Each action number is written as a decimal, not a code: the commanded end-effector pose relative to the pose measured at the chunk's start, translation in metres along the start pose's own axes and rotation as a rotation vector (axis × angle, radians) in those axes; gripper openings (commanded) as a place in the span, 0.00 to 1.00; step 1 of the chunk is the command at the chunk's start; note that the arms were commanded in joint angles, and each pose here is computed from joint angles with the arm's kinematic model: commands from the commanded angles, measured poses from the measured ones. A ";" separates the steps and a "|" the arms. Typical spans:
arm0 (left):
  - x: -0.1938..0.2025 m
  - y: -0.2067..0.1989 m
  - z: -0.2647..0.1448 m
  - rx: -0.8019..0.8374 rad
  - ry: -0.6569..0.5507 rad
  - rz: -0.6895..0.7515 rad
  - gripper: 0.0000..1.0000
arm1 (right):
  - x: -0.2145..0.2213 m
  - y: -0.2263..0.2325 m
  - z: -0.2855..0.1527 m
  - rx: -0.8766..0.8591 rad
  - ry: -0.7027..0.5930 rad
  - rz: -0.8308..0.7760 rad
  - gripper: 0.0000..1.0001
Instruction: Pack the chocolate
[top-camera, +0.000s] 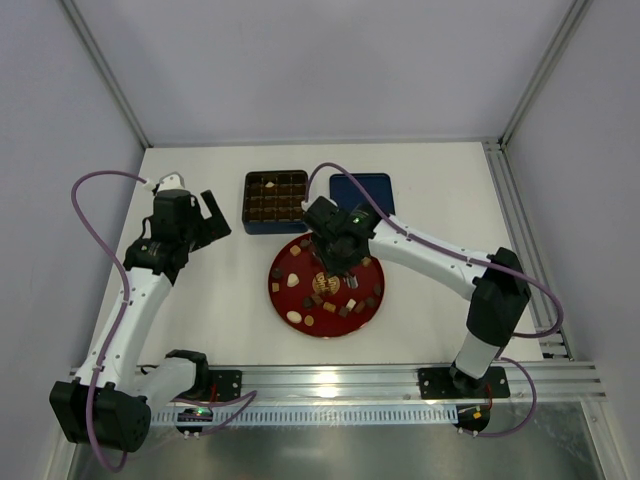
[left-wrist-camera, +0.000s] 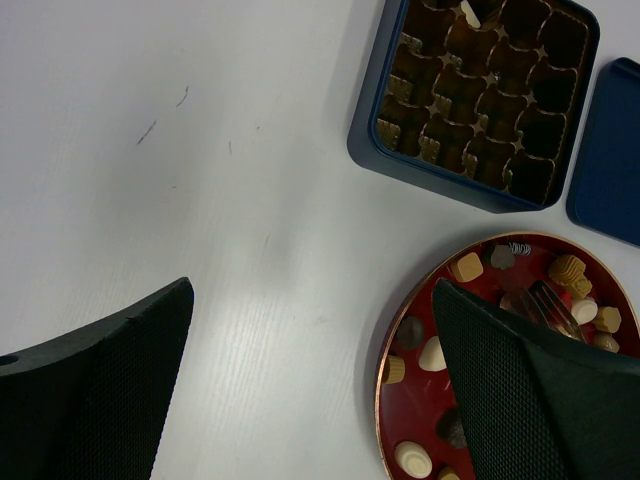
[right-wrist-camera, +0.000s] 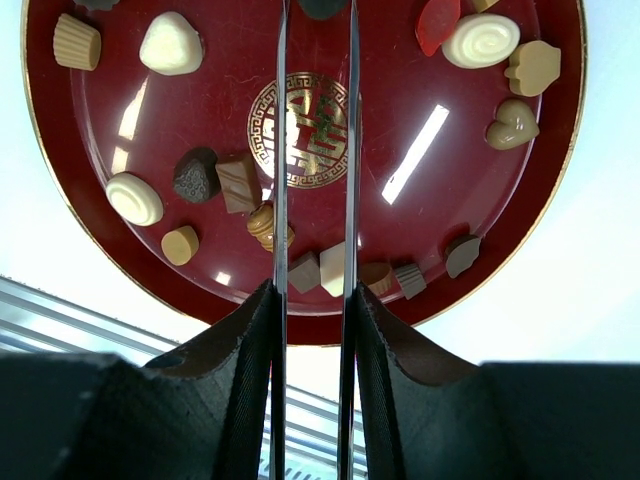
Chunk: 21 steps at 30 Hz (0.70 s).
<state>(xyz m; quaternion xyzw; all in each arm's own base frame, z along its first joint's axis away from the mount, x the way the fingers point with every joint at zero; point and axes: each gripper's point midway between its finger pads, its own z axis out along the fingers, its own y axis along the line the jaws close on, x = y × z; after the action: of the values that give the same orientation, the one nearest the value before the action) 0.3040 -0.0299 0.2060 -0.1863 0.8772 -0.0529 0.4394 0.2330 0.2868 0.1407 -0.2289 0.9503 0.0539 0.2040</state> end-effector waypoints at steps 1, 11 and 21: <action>-0.006 0.002 0.000 -0.007 -0.028 -0.004 1.00 | -0.008 0.004 0.004 -0.021 -0.024 -0.006 0.36; -0.006 0.002 0.001 -0.008 -0.025 -0.002 1.00 | -0.008 0.004 0.003 -0.018 -0.027 -0.005 0.38; -0.006 0.002 0.000 -0.006 -0.027 -0.003 1.00 | -0.008 0.001 -0.001 -0.014 -0.028 -0.001 0.41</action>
<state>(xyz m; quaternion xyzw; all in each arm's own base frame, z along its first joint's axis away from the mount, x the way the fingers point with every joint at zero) 0.3040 -0.0299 0.2060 -0.1863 0.8772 -0.0529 0.4394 0.2340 0.2894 0.1319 -0.2303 0.9513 0.0524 0.1982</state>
